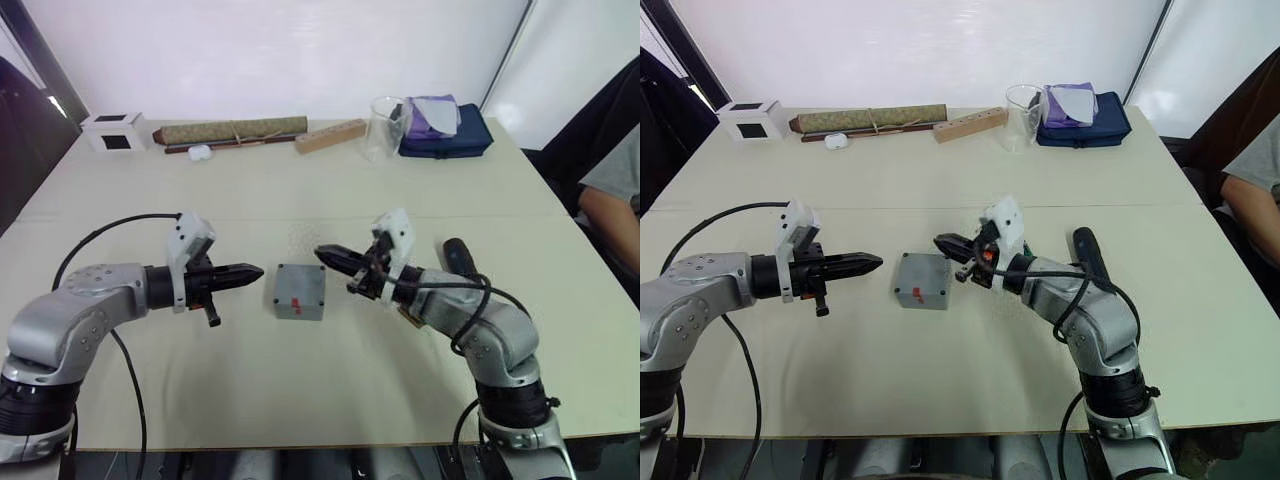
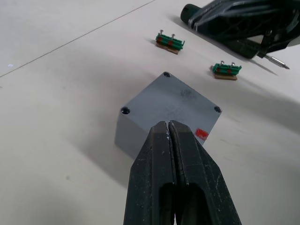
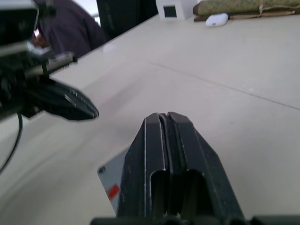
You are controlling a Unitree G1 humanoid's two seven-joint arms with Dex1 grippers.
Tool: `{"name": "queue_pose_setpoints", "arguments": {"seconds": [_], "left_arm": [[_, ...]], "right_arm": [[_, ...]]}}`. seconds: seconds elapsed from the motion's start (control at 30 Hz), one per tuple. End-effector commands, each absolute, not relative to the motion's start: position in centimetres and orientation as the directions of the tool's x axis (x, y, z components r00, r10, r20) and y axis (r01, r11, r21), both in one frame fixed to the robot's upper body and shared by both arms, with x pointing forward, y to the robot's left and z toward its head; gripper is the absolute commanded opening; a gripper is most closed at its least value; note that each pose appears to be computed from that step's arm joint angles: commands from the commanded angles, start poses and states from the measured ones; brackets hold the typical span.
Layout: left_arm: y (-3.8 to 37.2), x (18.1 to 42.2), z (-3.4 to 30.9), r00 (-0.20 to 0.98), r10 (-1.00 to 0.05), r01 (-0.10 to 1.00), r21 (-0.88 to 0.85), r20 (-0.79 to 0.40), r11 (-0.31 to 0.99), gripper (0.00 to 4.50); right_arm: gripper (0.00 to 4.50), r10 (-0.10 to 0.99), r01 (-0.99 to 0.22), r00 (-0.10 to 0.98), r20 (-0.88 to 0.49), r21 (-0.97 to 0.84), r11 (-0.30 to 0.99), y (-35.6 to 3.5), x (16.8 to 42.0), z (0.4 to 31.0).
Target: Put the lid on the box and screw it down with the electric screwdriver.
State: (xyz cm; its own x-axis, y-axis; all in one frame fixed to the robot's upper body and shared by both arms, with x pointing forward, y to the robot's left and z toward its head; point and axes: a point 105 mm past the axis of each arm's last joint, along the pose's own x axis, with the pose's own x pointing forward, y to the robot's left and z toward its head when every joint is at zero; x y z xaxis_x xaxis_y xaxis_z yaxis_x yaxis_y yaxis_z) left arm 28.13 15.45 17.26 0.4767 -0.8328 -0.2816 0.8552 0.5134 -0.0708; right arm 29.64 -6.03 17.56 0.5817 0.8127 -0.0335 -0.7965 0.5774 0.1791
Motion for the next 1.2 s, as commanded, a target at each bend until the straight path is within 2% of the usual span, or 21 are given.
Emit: {"name": "queue_pose_setpoints", "arguments": {"seconds": [0.03,0.1,0.17,0.2,0.23,0.37,0.43,0.6,0.73,1.13,1.2], "left_arm": [[14.8,27.5,19.0,0.444,-0.863,0.884,-0.041,-0.242,0.466,0.00],[14.2,27.1,19.8,0.405,-0.885,0.904,-0.042,-0.227,0.425,0.00],[13.4,26.7,20.2,0.364,-0.902,0.924,-0.035,-0.233,0.381,0.00],[13.2,26.5,20.2,0.348,-0.907,0.931,-0.032,-0.238,0.365,0.00],[12.9,26.4,20.3,0.331,-0.913,0.937,-0.030,-0.240,0.347,0.00],[12.0,26.5,20.4,0.291,-0.927,0.951,-0.033,-0.238,0.307,0.00],[11.9,26.6,20.3,0.287,-0.927,0.952,-0.034,-0.242,0.304,0.00],[11.7,26.6,20.2,0.275,-0.930,0.955,-0.039,-0.245,0.293,0.00],[11.6,26.6,20.1,0.273,-0.930,0.956,-0.040,-0.247,0.291,0.00],[11.6,26.7,20.0,0.282,-0.927,0.953,-0.039,-0.247,0.300,0.00],[11.6,26.7,20.0,0.285,-0.926,0.952,-0.038,-0.249,0.303,0.00]], "right_arm": [[0.39,0.729,-0.728,0.684,-0.029,0.049,0.684,-10.0,28.5,18.9],[0.95,0.685,-0.691,0.721,-0.108,-0.029,0.722,-12.6,27.1,17.7],[1.70,0.654,-0.673,0.735,-0.178,-0.069,0.737,-14.1,25.9,16.4],[2.18,0.642,-0.665,0.740,-0.198,-0.080,0.742,-14.5,25.6,15.9],[2.44,0.630,-0.660,0.744,-0.223,-0.096,0.746,-15.0,25.2,15.3],[4.01,0.579,-0.641,0.756,-0.304,-0.171,0.748,-16.5,24.3,13.1],[4.45,0.570,-0.634,0.763,-0.306,-0.179,0.752,-16.7,24.4,12.7],[4.45,0.538,-0.611,0.781,-0.317,-0.211,0.763,-17.2,24.5,11.8],[3.46,0.522,-0.603,0.784,-0.335,-0.215,0.768,-17.5,24.6,10.8],[3.46,0.518,-0.587,0.795,-0.316,-0.184,0.788,-17.4,25.3,10.4],[2.85,0.522,-0.590,0.793,-0.315,-0.177,0.788,-17.2,25.4,10.3]]}}
